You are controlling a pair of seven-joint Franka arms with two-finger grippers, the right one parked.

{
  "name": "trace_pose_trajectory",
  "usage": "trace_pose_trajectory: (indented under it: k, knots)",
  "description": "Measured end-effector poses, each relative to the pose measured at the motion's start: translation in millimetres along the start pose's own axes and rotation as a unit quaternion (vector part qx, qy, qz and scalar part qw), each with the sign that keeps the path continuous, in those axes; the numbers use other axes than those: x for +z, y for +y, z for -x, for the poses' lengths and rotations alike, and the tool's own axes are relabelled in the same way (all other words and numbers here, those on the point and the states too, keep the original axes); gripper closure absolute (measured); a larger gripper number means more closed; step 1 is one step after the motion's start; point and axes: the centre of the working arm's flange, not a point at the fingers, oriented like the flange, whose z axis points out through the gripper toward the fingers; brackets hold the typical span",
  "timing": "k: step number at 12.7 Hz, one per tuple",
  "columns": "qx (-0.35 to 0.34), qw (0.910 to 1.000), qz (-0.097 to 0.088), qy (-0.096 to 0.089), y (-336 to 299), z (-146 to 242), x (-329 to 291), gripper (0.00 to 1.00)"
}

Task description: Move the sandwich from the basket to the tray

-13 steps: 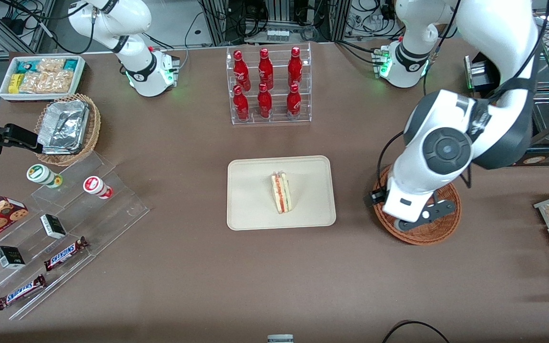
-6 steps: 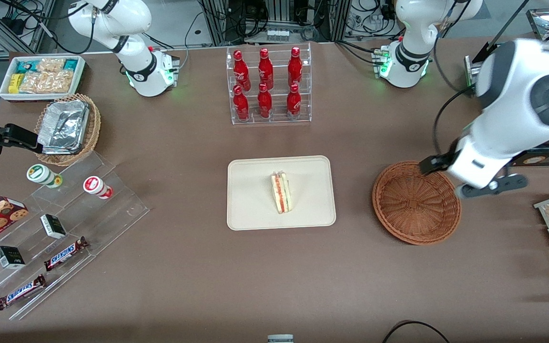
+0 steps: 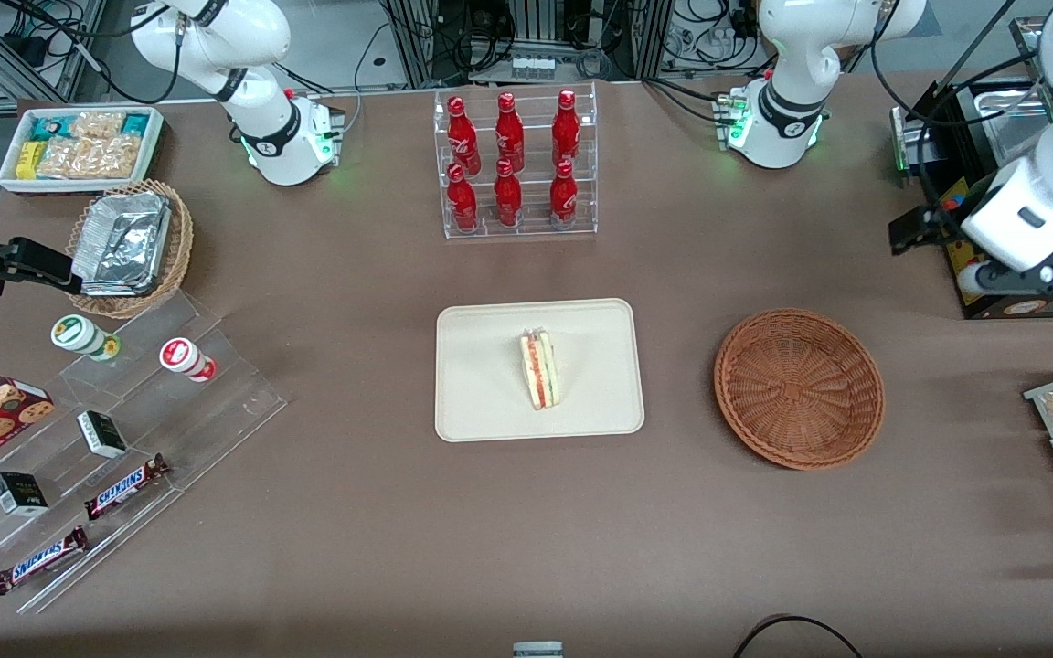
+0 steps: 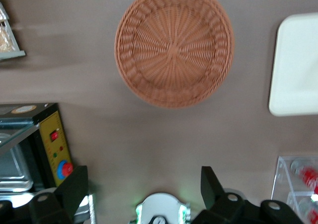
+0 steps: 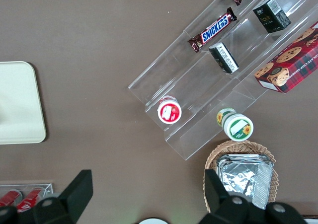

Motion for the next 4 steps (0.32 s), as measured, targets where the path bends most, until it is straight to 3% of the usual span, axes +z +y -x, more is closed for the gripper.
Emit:
trace_pose_trajectory:
  k: [1, 4]
  knots:
    - [0.008, 1.0000, 0.003, -0.003, -3.8, 6.8, -4.3, 0.00]
    - [0.019, 0.9992, 0.035, 0.008, -26.1, 19.1, -16.4, 0.00]
